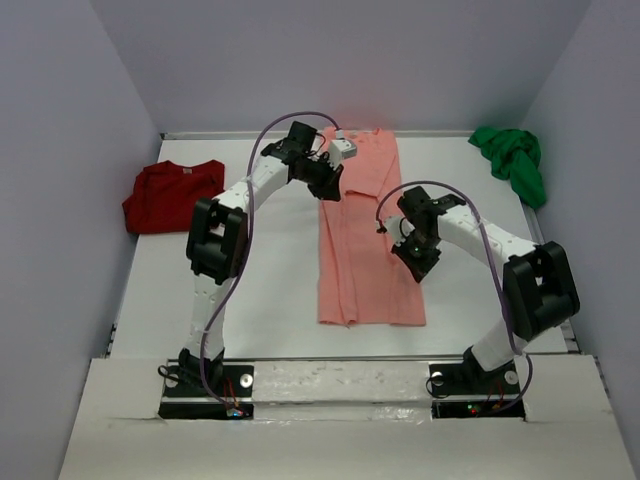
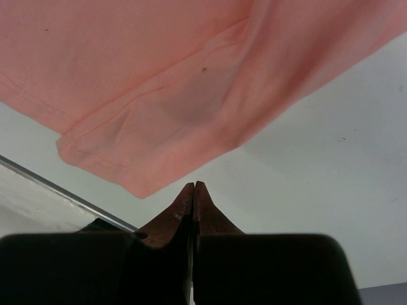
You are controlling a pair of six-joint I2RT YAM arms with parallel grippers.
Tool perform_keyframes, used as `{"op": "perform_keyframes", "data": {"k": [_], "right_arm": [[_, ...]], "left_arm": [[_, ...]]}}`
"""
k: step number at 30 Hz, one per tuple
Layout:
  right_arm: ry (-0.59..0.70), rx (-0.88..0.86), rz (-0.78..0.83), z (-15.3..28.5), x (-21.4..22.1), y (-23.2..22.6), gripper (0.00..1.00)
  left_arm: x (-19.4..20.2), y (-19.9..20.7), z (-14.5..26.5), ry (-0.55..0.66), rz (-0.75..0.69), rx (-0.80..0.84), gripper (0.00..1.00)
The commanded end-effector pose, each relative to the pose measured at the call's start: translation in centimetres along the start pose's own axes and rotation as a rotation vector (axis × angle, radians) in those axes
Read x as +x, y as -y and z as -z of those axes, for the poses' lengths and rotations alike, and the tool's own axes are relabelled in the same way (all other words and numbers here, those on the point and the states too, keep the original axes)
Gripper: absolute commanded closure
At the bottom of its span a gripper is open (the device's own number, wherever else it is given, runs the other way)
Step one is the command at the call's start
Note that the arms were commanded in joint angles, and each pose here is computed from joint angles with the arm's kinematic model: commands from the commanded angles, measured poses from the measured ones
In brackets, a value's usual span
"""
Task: Fold and stack the t-shirts
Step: Fold the tshirt
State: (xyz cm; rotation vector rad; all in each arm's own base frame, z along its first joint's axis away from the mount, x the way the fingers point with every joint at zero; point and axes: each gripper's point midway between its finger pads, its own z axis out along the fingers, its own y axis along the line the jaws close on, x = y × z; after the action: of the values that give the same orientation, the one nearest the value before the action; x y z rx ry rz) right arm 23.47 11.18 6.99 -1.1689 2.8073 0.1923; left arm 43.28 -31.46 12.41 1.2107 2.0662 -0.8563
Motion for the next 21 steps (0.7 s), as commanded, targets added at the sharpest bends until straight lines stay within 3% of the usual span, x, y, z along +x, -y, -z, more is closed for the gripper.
{"op": "perform_keyframes", "data": {"k": [1,12,21], "right_arm": [[-0.023,-0.072,0.033,0.2,0.4,-0.9,1.00],[-0.123,-0.180,0.043,-2.9,1.0,-1.7,1.00],[-0.127,-0.200,0.039,-4.4,-0.7,-1.1,1.00]], "left_arm": [[0.1,1.1,-0.6,-0.019,0.073,0.049,1.00],[2.1,-0.2,-3.8,-0.093,0.161,-0.014,1.00],[3.8,-1.1,-6.4,-0.139,0.210,0.013,1.00]]}}
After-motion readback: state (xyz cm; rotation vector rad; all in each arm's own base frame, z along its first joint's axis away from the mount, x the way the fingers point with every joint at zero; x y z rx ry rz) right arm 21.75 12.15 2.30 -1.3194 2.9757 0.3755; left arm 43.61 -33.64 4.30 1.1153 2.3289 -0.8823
